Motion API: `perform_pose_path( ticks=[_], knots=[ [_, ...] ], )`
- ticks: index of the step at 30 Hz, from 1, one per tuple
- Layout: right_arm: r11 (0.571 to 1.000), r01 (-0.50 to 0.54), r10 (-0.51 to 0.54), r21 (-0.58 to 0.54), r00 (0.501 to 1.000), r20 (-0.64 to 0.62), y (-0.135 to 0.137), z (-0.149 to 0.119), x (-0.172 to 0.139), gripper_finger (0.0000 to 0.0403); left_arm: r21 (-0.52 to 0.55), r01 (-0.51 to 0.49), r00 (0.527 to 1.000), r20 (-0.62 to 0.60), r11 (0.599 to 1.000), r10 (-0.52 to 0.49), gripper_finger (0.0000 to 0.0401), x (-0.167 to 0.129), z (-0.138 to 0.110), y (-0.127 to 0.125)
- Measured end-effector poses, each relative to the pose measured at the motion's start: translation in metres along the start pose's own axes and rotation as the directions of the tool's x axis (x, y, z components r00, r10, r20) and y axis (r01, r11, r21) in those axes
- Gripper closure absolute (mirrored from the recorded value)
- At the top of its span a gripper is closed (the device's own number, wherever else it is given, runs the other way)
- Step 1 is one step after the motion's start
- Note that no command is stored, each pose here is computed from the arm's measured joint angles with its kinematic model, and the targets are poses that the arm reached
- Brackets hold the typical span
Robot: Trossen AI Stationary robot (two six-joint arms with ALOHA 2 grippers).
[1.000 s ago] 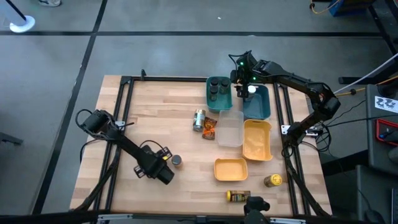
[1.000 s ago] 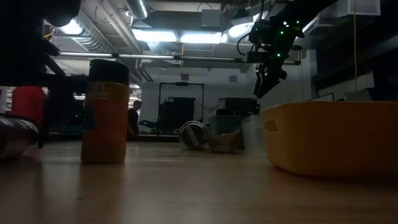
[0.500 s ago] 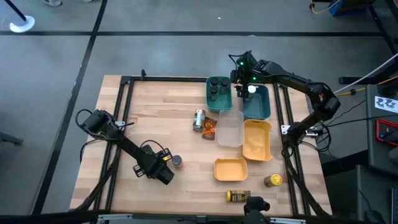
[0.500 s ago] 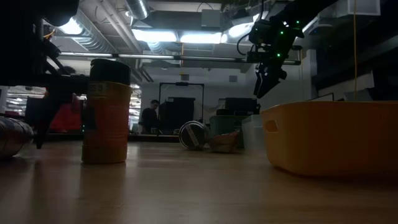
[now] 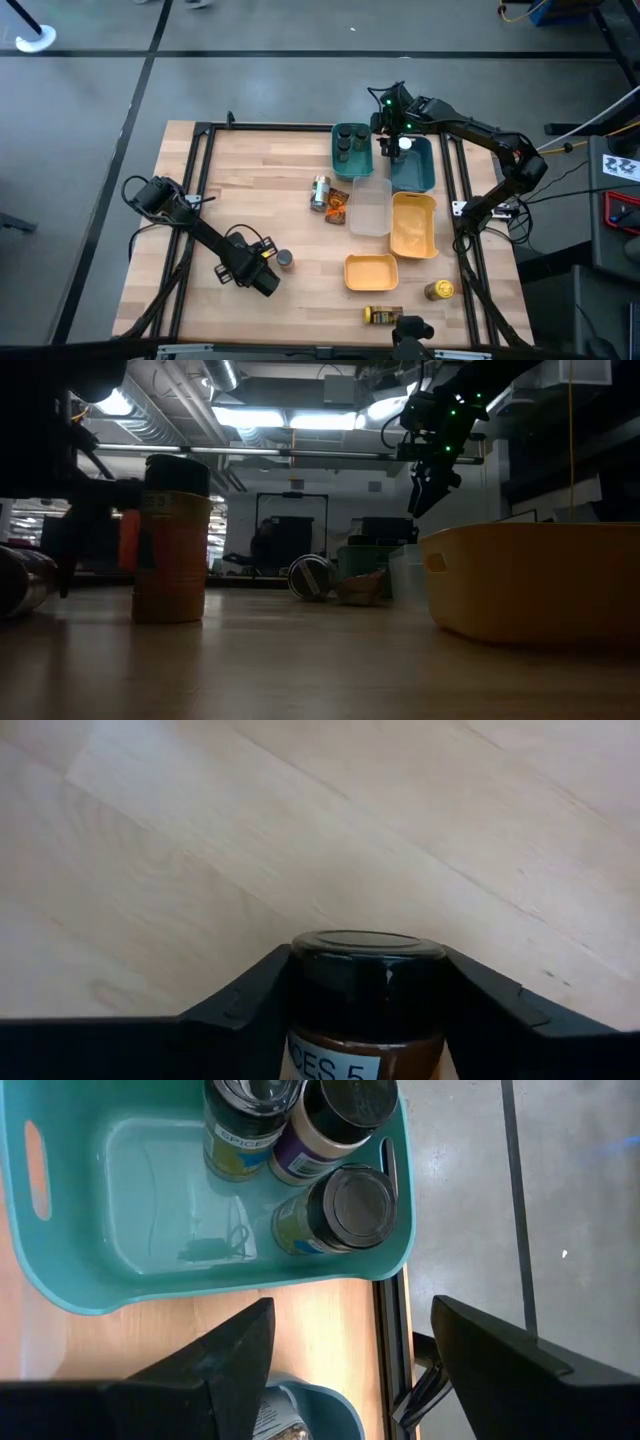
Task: Sort spices by type
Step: Put the orange seasoning into the green bin
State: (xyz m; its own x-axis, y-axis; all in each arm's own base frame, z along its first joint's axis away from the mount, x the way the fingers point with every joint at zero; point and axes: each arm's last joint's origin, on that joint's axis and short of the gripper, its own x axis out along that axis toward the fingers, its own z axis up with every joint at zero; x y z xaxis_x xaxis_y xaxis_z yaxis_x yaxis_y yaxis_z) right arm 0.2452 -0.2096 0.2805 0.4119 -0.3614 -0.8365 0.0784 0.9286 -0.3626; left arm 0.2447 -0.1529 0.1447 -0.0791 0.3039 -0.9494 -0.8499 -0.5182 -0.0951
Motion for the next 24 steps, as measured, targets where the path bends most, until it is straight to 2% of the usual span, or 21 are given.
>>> perform_pose_path(
  ticks=[8,15,24],
  knots=[
    [1.000,0.000,0.000,0.000,1.000,0.000,0.000,0.000,0.000,0.0134,0.012,0.037,0.997,0.061,0.999,-0.038,0.0196,0.000,0.004,0.000],
    [1.000,0.000,0.000,0.000,1.000,0.000,0.000,0.000,0.000,0.0134,0.031,0.087,0.987,0.132,0.996,-0.090,0.0211,-0.001,0.010,0.000],
    [1.000,0.000,0.000,0.000,1.000,0.000,0.000,0.000,0.000,0.0134,0.050,0.110,0.975,0.189,0.993,-0.118,0.0207,0.000,0.016,-0.005]
  ],
)
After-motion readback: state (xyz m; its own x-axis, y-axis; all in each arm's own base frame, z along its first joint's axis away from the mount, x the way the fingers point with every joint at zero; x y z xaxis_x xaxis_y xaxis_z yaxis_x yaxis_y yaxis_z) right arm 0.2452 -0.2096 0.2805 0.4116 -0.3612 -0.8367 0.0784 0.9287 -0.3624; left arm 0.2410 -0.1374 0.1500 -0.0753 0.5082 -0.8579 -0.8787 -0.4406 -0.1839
